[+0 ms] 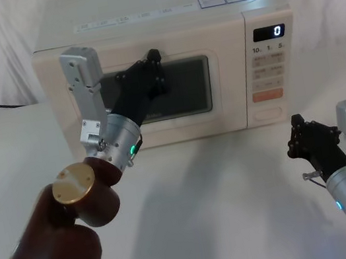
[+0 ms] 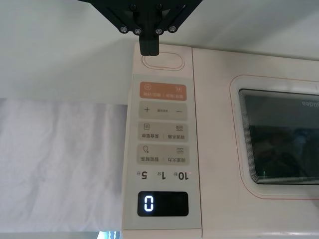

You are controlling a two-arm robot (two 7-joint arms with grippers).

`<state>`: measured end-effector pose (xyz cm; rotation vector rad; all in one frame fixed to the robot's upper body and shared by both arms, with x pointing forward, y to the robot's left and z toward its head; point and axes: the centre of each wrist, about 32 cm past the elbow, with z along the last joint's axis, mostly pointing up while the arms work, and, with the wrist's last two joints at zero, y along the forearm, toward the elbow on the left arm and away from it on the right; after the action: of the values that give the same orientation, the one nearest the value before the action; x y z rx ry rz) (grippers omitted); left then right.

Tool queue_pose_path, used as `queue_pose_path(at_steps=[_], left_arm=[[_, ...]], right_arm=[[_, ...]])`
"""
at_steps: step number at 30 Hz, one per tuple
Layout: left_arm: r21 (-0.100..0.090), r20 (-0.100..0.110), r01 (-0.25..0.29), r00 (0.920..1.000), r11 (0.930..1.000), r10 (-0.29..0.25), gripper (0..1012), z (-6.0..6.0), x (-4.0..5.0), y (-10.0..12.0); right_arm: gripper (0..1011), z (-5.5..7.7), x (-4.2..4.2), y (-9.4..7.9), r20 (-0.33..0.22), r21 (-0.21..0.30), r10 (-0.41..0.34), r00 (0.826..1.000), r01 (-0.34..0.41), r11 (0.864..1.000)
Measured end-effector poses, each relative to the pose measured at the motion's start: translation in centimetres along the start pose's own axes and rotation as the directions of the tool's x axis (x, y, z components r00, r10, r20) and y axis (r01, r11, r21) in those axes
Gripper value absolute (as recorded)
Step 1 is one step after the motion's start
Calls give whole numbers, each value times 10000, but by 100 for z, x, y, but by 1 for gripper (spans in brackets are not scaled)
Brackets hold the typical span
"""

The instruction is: Press the button to open the microwave door with one hand; close the microwave door with the other hand.

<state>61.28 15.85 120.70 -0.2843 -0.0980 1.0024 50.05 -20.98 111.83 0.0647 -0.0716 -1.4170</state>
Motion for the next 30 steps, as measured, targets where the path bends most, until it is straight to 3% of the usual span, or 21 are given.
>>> queue_pose_path(at_steps=[14, 24, 30], left_arm=[[-30, -77, 221, 9997, 9998, -222, 0, 15, -97, 190], [-82, -169, -353, 9992, 9993, 351, 0, 74, -156, 518], [43, -220, -633, 9977, 9980, 634, 0, 91, -163, 731]], right_arm=[[0, 0, 1, 0, 1, 0, -1, 10000, 1, 10000], [0, 0, 0, 0, 0, 0, 0, 10000, 0, 10000], [0, 0, 0, 0, 0, 0, 0, 10000, 0, 10000]])
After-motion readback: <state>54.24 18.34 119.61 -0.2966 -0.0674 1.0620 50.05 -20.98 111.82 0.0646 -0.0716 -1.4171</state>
